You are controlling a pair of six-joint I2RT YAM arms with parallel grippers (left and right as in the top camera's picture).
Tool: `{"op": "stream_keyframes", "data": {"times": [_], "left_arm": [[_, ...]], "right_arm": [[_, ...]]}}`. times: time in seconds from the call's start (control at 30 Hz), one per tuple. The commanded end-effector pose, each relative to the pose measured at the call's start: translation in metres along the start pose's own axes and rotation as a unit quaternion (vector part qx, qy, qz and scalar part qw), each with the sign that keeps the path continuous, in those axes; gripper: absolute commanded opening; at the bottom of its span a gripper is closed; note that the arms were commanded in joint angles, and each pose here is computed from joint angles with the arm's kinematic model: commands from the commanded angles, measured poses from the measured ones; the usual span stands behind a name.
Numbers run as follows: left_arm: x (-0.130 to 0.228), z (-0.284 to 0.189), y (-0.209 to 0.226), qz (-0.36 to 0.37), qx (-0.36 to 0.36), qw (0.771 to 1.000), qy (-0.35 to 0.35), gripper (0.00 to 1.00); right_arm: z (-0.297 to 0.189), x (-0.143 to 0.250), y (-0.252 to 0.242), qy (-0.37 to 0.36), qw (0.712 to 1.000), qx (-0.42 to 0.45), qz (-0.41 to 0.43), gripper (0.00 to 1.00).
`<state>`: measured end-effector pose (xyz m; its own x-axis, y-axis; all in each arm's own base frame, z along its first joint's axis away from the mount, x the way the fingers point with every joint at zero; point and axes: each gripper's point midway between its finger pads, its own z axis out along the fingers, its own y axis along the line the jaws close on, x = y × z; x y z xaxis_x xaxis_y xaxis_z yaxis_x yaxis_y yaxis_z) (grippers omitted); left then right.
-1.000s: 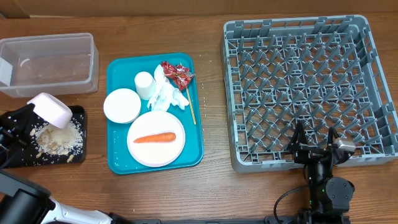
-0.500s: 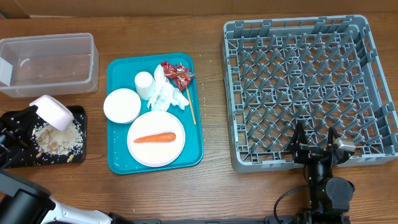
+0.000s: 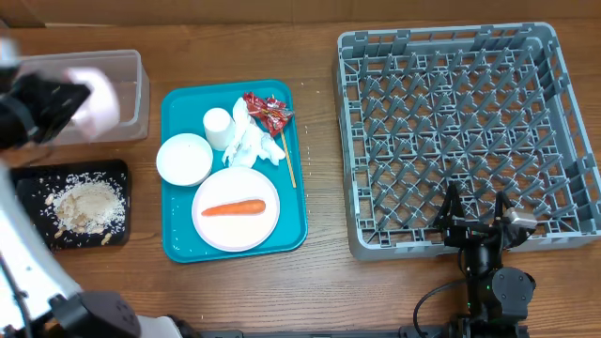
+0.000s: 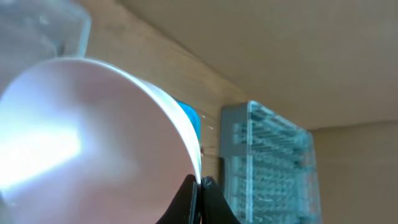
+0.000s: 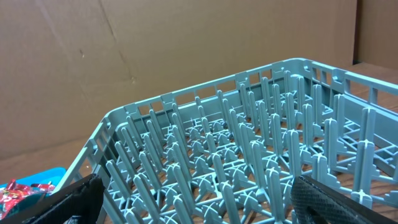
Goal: Sort waste into correct bins and load items into the dishwasher rack
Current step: 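Carry the pink bowl back and place it on the teal tray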
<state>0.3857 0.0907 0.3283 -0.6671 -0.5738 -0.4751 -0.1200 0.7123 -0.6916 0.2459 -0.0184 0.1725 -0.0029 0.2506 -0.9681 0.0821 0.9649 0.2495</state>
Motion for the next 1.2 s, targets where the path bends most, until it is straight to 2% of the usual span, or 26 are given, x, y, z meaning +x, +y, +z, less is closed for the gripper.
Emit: {"op": "stream_keyframes", "data": {"times": [0.0,0.1,0.23,0.3,0.57,0.77,1.17], "left_arm": [[-0.003,0.036,-0.005,0.026,-0.116,0.993,-0.021,0.04],[-0.001,0.073,-0.019,0.07,-0.169,0.983,-0.035,0.04],[0.002,0.128,-0.019,0.128,-0.276,0.95,-0.07,0.07],[0.005,0.154,-0.015,0.147,-0.306,0.937,-0.079,0.07],[0.014,0.211,0.014,0.135,-0.323,0.934,-0.065,0.04],[0.038,0.247,0.035,0.131,-0.326,0.936,-0.02,0.04],[0.067,0.283,0.048,0.151,-0.332,0.931,0.016,0.04]], "right_arm": [[0.0,0.001,-0.003,-0.004,1.0,0.007,-0.002,1.0],[0.0,0.001,-0.003,-0.004,1.0,0.007,-0.002,1.0],[0.0,0.001,-0.003,-0.004,1.0,0.007,-0.002,1.0],[0.0,0.001,-0.003,-0.004,1.0,0.006,-0.002,1.0],[0.0,0.001,-0.003,-0.004,1.0,0.006,-0.002,1.0],[0.0,0.001,-0.003,-0.004,1.0,0.007,-0.002,1.0],[0.0,0.001,-0.003,-0.004,1.0,0.007,-0.002,1.0]]}}
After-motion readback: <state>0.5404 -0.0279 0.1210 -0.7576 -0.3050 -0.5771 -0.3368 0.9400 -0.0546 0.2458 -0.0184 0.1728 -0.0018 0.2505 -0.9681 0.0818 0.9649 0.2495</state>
